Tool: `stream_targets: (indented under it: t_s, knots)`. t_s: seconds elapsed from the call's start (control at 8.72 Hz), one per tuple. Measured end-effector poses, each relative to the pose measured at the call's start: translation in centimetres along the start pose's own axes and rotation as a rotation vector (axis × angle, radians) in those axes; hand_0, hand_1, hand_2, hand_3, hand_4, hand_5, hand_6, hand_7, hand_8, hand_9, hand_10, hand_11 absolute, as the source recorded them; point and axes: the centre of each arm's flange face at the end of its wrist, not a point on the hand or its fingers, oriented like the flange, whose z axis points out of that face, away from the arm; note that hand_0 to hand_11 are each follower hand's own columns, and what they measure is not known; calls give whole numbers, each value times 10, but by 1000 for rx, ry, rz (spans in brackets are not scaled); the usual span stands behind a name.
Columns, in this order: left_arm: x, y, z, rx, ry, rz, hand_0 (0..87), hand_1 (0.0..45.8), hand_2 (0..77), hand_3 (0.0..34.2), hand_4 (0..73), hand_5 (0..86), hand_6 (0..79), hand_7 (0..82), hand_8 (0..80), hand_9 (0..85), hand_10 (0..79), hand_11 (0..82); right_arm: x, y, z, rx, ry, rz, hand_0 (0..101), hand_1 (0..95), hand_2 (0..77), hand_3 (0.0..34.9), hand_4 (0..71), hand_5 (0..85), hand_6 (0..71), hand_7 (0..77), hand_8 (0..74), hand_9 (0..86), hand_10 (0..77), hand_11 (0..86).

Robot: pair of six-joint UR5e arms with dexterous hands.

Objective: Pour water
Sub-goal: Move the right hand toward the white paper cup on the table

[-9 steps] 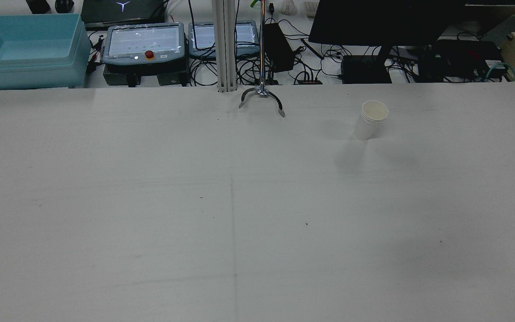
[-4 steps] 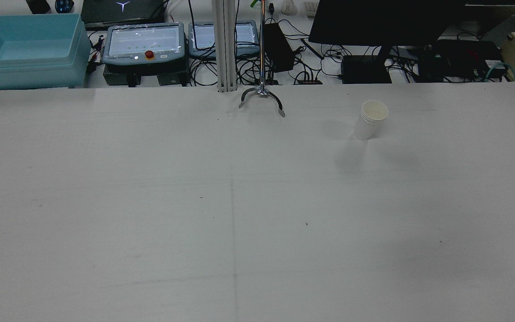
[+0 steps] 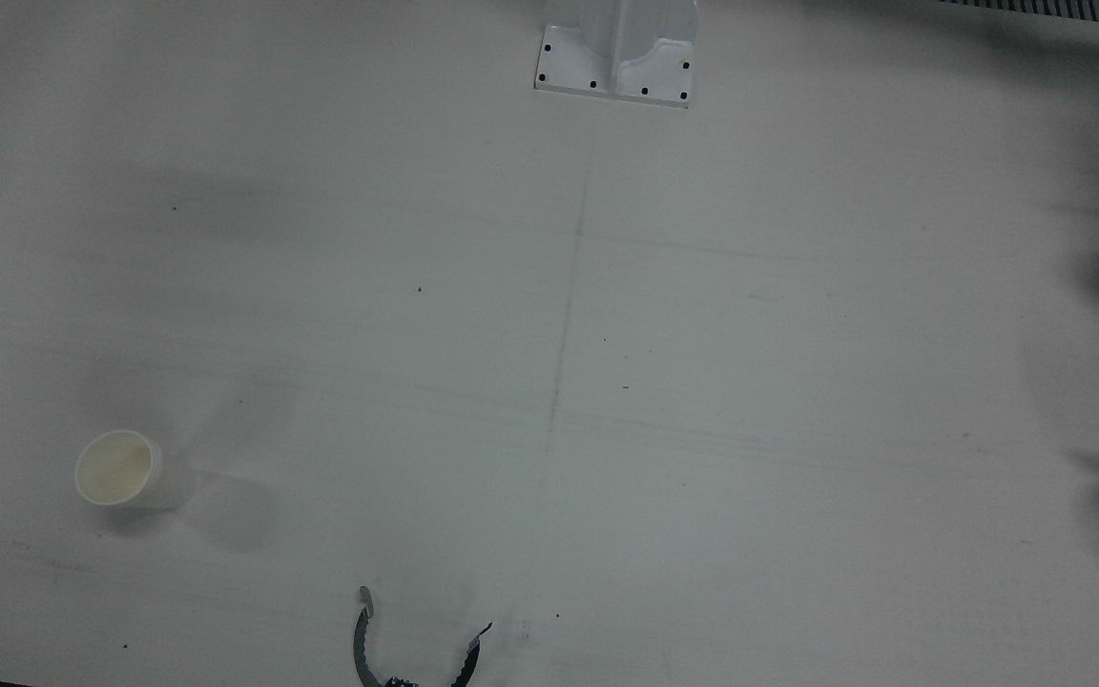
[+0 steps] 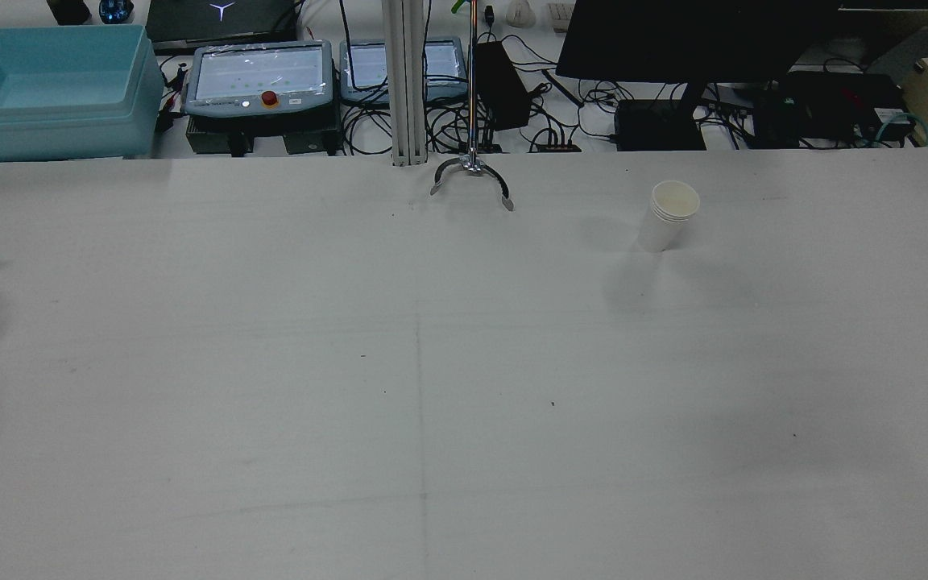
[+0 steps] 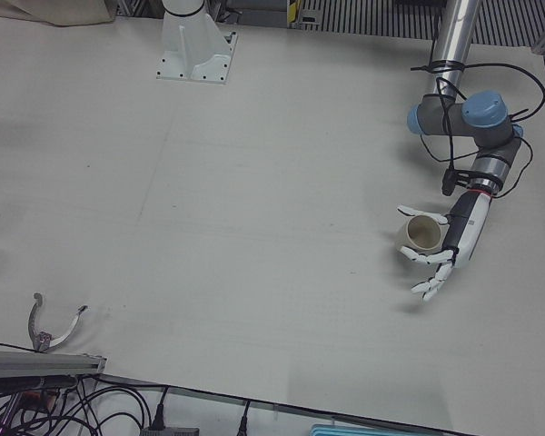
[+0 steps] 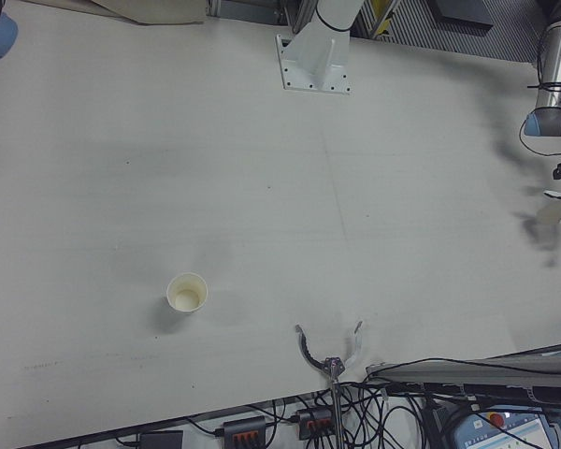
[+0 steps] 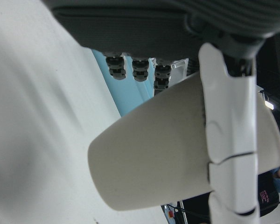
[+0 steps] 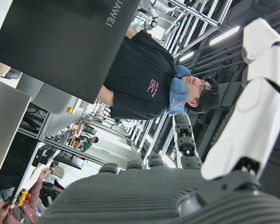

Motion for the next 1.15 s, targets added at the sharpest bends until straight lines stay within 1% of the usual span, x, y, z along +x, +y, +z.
stream_targets:
  t_s: [0.11,0.23,0.34,0.46,0.57,0.69,0.8,0.92,1.03,1.15]
  knots:
    - [10,18,5,-2,23,-24,625,164,22,0,562,305,104,218,54,109,54,98,38,6,12,7,17,1,460,136,224,24,76,120,22,55,5,5,5,11]
    - [19,38,11,-7,37,-39,625,164,22,0,562,305,87,224,54,109,54,87,81,18,23,12,24,5,460,153,207,31,11,93,11,55,5,5,0,5]
    - [25,55,17,-13,43,-47,625,164,22,0,562,305,87,224,54,109,54,87,126,38,37,1,32,14,460,153,207,31,11,93,11,27,5,5,0,5]
    - [29,63,20,-16,46,-51,626,164,22,0,562,305,98,224,54,109,54,87,168,62,45,-22,52,28,460,153,207,31,11,93,11,27,5,5,0,5]
    - [31,67,21,-16,47,-53,626,164,22,0,562,305,98,224,54,109,54,87,211,89,48,-48,79,46,460,164,202,49,0,93,5,11,5,5,5,5]
    - [31,68,21,-15,47,-53,625,164,22,0,562,305,98,224,54,109,54,87,248,113,46,-69,108,62,460,169,202,66,0,87,5,16,5,5,5,5]
    - [31,68,21,-13,46,-54,625,164,22,0,562,305,98,224,54,109,54,87,276,132,41,-87,137,74,458,158,202,90,0,65,5,22,5,5,5,11]
    - [30,67,21,-12,45,-53,621,164,22,0,562,305,98,218,54,109,54,87,295,142,35,-98,159,82,454,153,202,90,0,65,5,22,5,5,5,5]
    - [29,66,22,-12,45,-53,621,164,22,0,562,305,98,218,54,109,54,87,309,150,30,-99,161,89,455,153,202,82,0,93,5,38,5,5,5,5]
    - [29,66,22,-13,45,-52,620,164,22,0,562,305,98,224,65,109,54,93,321,159,26,-92,145,97,455,158,213,78,0,109,5,49,5,5,5,5]
